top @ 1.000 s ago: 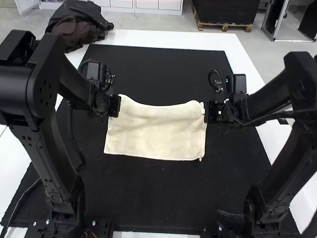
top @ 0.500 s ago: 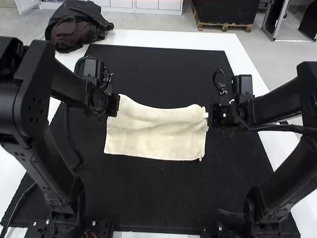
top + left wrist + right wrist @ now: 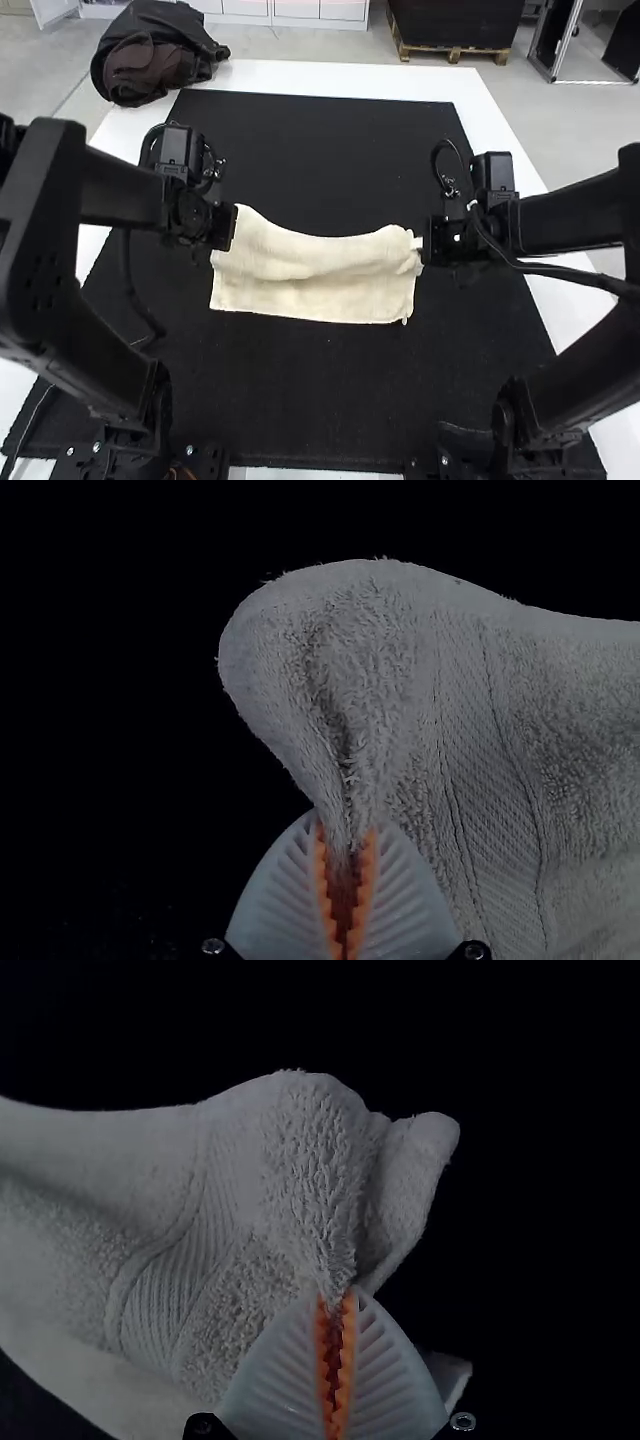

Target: Fold the towel.

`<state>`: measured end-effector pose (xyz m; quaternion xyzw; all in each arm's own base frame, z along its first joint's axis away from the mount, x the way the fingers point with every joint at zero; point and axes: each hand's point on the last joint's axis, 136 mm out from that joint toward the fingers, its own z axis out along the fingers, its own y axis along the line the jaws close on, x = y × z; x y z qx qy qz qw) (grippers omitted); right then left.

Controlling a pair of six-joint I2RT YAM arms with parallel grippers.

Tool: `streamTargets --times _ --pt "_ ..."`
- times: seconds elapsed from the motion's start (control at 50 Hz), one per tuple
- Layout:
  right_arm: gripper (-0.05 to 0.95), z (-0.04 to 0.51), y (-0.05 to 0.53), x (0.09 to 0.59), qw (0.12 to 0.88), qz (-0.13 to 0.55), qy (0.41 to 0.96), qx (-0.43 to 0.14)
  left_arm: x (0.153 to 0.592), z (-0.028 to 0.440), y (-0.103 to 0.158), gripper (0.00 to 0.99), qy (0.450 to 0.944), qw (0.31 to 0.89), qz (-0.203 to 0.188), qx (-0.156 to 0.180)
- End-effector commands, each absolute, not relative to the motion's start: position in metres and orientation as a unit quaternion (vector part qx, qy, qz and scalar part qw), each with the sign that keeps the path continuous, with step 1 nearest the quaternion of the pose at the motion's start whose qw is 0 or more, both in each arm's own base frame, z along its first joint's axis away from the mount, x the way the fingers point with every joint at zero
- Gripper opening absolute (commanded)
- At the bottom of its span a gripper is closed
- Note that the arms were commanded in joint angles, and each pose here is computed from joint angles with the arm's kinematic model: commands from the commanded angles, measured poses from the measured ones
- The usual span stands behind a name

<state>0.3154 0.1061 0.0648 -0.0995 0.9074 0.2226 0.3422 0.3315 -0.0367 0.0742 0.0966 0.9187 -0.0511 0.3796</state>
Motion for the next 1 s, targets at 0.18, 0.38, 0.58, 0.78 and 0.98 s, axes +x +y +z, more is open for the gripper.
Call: streamTargets --times 0.18,0.38,0.58,0.78,0.98 --pt "-0.02 0.058 0.103 0.298 0.314 0.23 0.915 -0.106 0.316 0.072 -0.029 0.023 0.922 0.372 -0.033 0.103" --pt "-0.02 0.052 0.104 0.287 0.296 0.232 0.921 -0.105 0.312 0.071 -0.027 0.023 0.922 0.372 -0.029 0.102" --pt "-0.02 0.042 0.104 0.275 0.276 0.23 0.927 -0.111 0.311 0.065 -0.024 0.023 0.92 0.373 -0.014 0.118" --pt "-0.02 0.032 0.102 0.271 0.266 0.226 0.931 -0.11 0.308 0.05 -0.023 0.023 0.919 0.37 -0.004 0.134" --pt "-0.02 0.025 0.101 0.274 0.264 0.22 0.933 -0.11 0.307 0.04 -0.022 0.023 0.918 0.373 0.0 0.137"
